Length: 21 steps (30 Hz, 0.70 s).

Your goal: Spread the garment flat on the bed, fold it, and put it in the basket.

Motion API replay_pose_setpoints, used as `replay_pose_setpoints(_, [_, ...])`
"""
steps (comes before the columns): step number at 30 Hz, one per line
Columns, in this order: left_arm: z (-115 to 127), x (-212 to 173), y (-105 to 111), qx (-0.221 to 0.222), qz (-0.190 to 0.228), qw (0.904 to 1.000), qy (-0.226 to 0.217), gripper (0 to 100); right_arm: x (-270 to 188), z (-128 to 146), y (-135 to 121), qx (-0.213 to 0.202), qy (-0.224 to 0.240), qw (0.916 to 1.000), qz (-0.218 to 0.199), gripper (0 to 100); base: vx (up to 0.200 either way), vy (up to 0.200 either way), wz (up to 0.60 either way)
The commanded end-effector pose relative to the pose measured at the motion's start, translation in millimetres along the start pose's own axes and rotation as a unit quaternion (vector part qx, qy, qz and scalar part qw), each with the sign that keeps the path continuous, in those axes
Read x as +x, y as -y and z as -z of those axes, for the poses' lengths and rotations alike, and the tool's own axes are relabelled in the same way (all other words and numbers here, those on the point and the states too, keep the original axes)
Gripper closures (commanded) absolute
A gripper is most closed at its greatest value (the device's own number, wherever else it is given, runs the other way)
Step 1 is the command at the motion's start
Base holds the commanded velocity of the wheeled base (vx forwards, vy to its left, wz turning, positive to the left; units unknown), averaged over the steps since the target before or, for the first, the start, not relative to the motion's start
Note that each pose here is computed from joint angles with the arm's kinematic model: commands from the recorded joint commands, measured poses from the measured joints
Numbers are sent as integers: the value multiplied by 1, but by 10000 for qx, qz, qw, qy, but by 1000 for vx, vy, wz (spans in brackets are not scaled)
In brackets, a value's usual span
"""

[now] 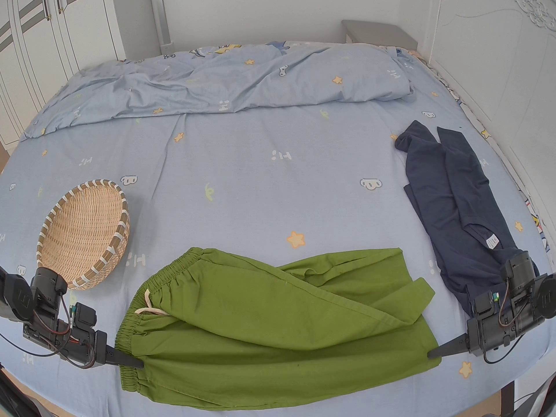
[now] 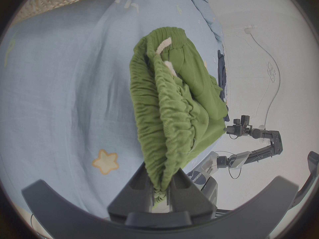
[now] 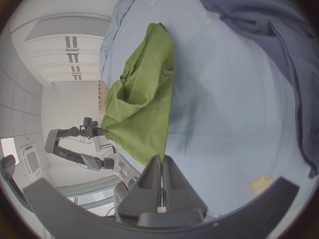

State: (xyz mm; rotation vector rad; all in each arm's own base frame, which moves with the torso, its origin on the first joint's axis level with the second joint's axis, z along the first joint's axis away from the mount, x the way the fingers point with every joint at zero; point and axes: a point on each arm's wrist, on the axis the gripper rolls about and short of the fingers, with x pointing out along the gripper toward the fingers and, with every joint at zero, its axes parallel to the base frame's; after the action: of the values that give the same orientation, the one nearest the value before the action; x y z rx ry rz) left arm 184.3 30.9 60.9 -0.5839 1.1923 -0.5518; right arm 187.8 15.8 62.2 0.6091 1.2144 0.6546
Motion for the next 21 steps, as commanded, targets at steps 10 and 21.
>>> replay_pose_setpoints(10, [14, 1, -2, -185, 3, 9997, -155, 100, 12, 30, 14, 89, -237, 9994, 234, 100, 0, 0, 0])
replay_pose_setpoints(21, [13, 7, -8, -250, -22, 9992, -297, 0, 18, 27, 21, 109, -236, 9993, 250, 0, 0, 0, 0])
